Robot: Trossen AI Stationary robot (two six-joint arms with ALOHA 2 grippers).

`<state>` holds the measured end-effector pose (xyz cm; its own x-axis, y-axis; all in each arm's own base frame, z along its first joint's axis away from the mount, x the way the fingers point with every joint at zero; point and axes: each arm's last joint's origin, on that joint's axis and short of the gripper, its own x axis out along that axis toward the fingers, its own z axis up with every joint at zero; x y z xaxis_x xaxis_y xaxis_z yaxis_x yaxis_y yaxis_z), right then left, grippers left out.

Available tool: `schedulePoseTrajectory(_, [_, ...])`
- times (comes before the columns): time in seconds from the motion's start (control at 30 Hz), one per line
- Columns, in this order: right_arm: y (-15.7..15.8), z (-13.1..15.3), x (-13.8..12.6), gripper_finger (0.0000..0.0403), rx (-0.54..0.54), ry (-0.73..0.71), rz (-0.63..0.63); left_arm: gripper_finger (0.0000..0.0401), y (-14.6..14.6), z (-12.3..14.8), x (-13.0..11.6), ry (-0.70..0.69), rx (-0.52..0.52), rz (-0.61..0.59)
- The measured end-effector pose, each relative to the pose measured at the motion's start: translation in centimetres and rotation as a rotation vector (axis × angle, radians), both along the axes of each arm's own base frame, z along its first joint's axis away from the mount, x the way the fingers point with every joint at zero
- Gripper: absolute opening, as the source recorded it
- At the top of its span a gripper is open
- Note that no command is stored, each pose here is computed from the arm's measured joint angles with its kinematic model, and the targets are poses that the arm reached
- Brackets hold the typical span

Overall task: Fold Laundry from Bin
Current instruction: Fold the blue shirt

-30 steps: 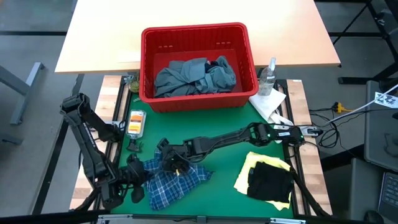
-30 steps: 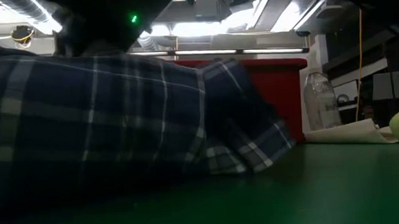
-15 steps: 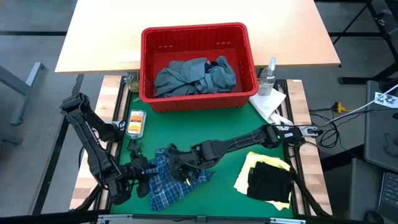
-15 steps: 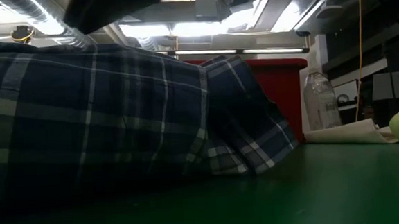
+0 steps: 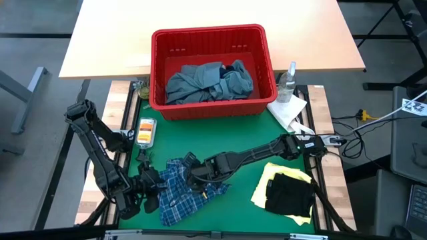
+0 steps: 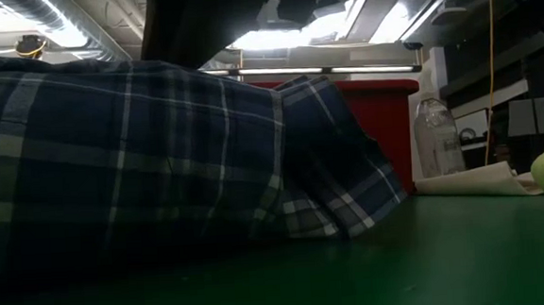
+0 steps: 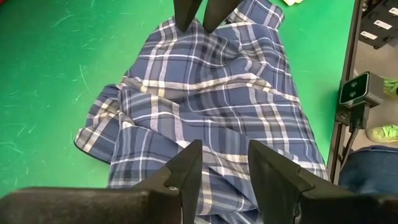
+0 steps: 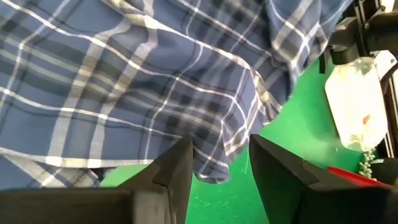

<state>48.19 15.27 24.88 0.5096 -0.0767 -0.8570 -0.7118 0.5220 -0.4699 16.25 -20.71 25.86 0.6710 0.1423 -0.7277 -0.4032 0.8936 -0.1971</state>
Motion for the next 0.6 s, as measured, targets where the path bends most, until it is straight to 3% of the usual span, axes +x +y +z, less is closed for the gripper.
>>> schedulePoseTrajectory(0.33, [0.1,-1.5,0.1,0.0151,0.0,0.055,0.009,0.0124,0.0,0.0,0.0,-0.001,-0.001,0.001])
schedulePoseTrajectory(0.43, [0.1,-1.8,0.0,0.0119,-0.003,0.07,0.014,0.0124,0.0,0.0,0.0,0.015,-0.001,-0.005])
schedulePoseTrajectory(0.6, [0.0,-1.9,-0.1,0.0023,-0.024,0.09,0.031,0.0124,0.4,-0.5,-0.8,0.19,-0.002,-0.059])
